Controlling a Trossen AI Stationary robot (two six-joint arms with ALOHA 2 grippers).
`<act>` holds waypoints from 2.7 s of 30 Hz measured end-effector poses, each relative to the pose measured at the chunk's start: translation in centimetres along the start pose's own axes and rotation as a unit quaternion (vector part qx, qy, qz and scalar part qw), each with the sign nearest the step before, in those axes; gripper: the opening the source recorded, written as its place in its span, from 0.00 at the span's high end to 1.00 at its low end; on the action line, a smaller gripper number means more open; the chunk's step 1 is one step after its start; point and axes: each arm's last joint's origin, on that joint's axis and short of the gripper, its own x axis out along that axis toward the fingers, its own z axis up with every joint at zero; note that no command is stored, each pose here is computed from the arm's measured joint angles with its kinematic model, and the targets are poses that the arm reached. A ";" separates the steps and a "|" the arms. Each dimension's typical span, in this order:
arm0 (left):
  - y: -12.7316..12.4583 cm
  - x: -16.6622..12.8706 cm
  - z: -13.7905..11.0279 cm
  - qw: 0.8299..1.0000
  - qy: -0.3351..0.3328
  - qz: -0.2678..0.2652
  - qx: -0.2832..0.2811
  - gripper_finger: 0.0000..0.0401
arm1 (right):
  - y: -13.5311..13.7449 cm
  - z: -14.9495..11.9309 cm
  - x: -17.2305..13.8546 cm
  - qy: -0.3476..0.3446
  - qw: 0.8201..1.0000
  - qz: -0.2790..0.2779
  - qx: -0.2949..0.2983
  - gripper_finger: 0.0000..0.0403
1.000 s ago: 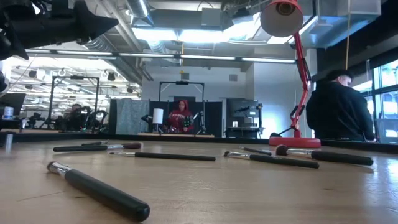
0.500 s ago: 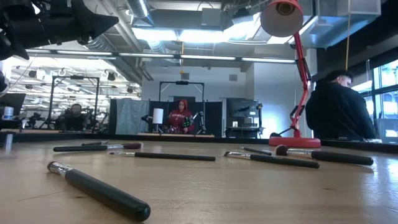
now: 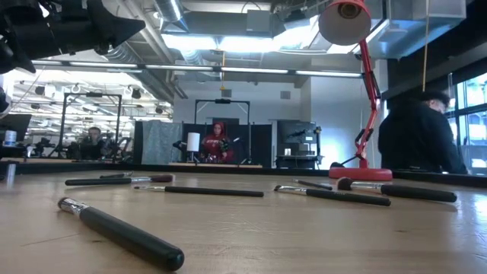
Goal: Put items in baskets/containers
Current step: Put the black eyeshadow brush into the yellow pen organizer, then put the black powder brush into the yellow pen organizer
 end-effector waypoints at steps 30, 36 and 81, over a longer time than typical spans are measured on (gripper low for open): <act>-0.1 0.0 0.0 1.000 -0.003 -0.014 -0.006 0.99 | 1.6 -1.1 -7.6 -0.409 0.910 -0.003 -0.062 0.92; -0.1 0.0 0.0 1.000 -0.002 -0.012 -0.006 0.99 | 0.9 2.7 -11.5 -0.660 0.750 -0.049 -0.001 0.92; -0.1 0.0 -0.1 1.000 0.004 -0.014 0.010 0.99 | -6.6 19.3 -11.1 -0.620 0.783 0.061 0.002 0.97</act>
